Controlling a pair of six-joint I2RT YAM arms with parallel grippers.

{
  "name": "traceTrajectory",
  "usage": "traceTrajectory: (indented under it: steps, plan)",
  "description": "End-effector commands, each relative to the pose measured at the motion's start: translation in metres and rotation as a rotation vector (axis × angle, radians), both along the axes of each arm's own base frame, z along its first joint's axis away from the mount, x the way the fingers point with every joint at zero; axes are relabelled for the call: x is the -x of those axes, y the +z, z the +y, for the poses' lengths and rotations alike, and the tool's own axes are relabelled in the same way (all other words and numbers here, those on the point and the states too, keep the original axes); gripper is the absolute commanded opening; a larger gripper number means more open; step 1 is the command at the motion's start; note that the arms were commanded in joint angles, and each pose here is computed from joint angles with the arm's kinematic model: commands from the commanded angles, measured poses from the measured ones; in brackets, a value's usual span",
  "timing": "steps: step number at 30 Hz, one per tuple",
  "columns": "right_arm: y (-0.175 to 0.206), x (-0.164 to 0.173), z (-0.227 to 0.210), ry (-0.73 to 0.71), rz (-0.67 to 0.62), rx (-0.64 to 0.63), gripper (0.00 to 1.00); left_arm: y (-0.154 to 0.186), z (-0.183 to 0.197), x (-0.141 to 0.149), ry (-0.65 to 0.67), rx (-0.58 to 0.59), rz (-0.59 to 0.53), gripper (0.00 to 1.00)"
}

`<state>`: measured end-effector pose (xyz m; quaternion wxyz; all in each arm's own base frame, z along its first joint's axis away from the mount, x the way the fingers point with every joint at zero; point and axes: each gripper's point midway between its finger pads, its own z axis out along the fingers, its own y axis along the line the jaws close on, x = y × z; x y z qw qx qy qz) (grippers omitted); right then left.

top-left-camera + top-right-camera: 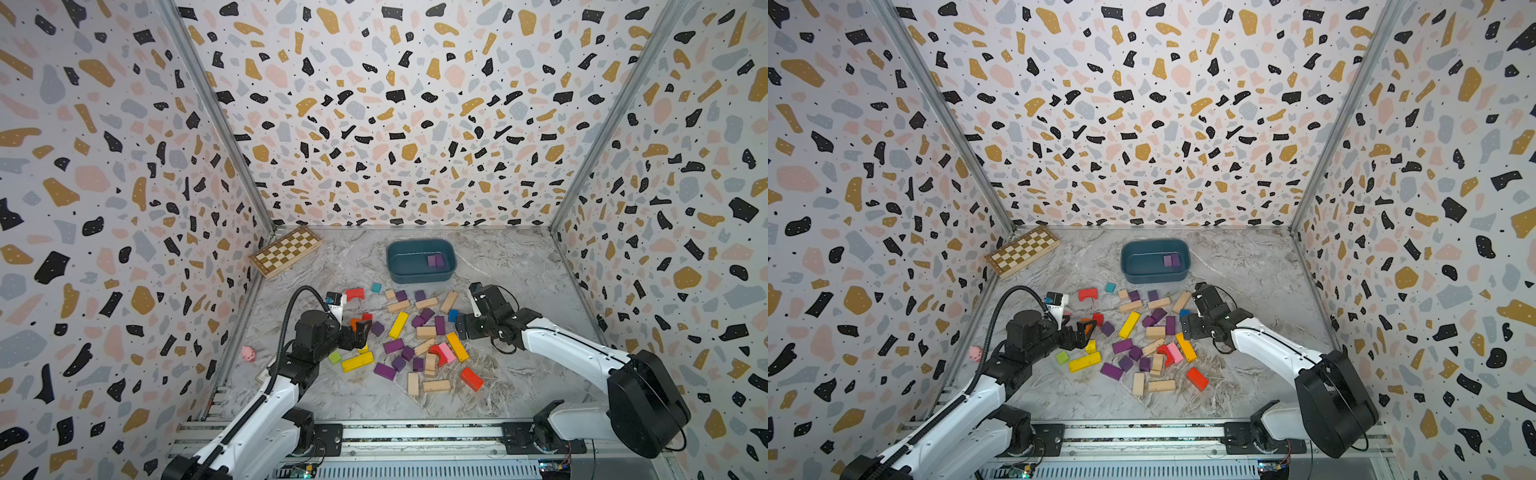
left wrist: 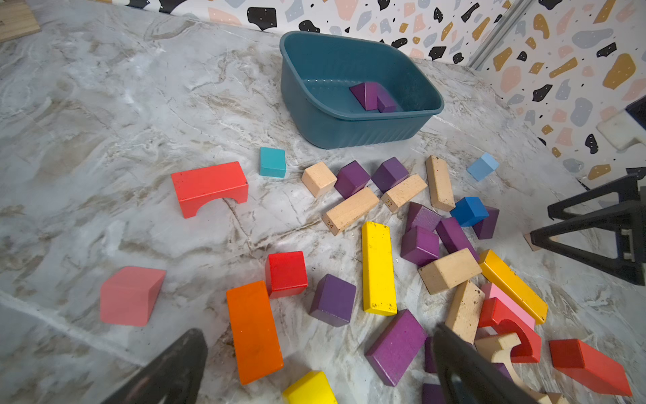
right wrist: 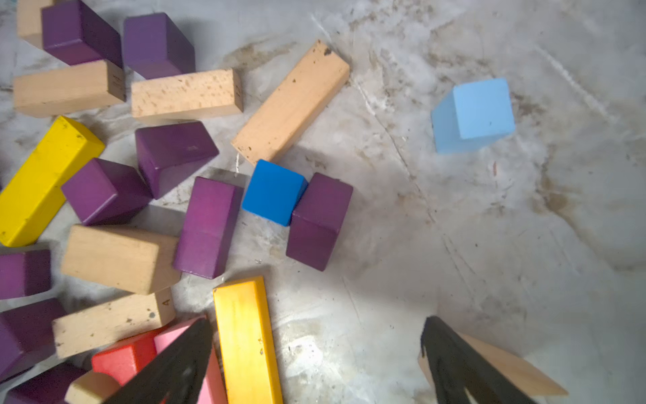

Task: Pick purple bricks into the storage bin
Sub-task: Pick up the building block from the center of the board.

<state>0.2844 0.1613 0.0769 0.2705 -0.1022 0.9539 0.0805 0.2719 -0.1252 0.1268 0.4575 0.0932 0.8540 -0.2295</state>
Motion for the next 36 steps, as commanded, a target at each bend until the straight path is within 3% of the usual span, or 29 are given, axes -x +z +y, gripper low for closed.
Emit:
traceTrajectory:
  steps: [1,5,18,36]
  plan:
    - [0.011,-0.013,0.007,-0.034,-0.055,-0.043,0.88,0.002,0.0,-0.001,0.0,0.004,-0.023,0.99]
    - [-0.002,-0.017,0.011,-0.03,-0.022,-0.032,0.78,0.002,0.0,-0.002,0.004,0.001,-0.021,0.99]
    - [-0.034,-0.032,0.015,-0.033,0.039,-0.019,0.72,-0.002,0.0,-0.004,0.005,-0.003,-0.006,0.99]
    - [-0.039,-0.041,0.002,-0.046,0.047,-0.023,0.43,-0.001,-0.001,-0.004,0.005,-0.003,-0.005,0.99]
